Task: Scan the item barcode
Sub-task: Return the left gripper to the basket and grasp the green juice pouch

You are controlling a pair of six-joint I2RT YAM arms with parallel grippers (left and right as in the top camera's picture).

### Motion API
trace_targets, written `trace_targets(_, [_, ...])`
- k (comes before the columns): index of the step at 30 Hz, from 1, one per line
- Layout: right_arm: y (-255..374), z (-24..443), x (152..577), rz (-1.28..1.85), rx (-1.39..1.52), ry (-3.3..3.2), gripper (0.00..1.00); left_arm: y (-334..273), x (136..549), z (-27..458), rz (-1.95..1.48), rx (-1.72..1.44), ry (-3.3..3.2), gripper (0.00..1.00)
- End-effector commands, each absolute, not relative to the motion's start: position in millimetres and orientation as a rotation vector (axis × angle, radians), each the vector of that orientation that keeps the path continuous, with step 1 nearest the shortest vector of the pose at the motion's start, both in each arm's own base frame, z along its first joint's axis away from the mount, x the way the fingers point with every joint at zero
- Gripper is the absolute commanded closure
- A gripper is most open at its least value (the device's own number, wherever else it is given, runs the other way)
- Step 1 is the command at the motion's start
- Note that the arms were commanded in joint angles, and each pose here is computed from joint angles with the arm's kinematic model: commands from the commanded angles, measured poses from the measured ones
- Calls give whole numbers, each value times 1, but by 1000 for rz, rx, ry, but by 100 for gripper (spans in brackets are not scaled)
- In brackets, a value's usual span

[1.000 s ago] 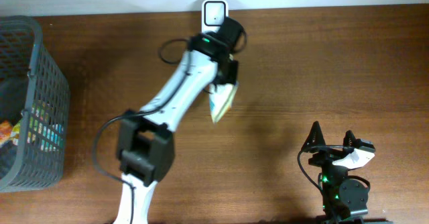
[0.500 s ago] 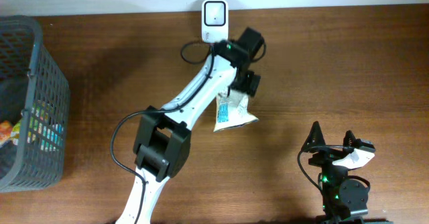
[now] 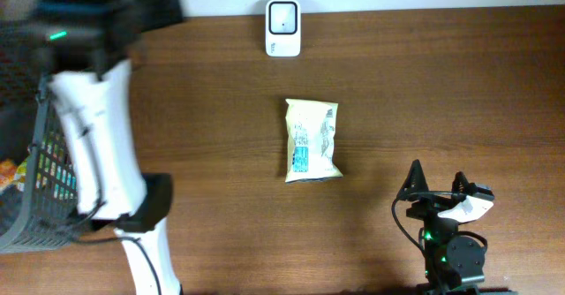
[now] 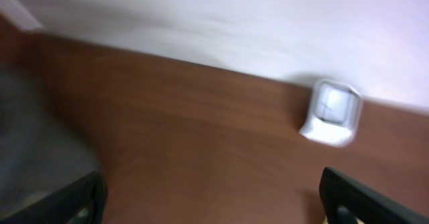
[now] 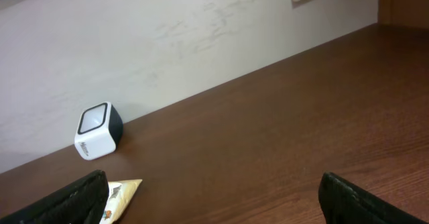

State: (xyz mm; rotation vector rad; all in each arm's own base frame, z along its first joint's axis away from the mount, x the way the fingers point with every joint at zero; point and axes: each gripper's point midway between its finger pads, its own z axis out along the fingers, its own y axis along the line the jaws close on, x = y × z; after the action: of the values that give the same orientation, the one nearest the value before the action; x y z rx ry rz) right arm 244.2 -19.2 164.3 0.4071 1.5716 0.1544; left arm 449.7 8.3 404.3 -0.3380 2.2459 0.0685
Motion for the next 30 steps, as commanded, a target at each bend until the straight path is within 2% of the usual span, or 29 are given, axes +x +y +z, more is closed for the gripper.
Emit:
trace_targets(1, [-21, 161, 244, 143, 418, 1574, 1, 95, 414, 430, 117, -646, 2130, 1])
trace_targets(5, [-21, 161, 244, 143, 418, 1574, 1, 159, 393, 429, 116, -818, 2083, 1])
trace_targets(9, [-21, 161, 244, 143, 418, 1574, 1, 208, 378, 401, 153, -976, 2129, 1])
trace_targets(21, [-21, 161, 244, 143, 418, 1574, 1, 298, 324, 232, 149, -1736, 2280, 1])
trace_targets(27, [-21, 161, 244, 143, 418, 1574, 1, 316, 321, 167, 181, -1839, 2278, 1])
trace_targets(30, [-21, 161, 244, 143, 418, 1574, 1, 323, 327, 146, 214, -1705, 2369, 3])
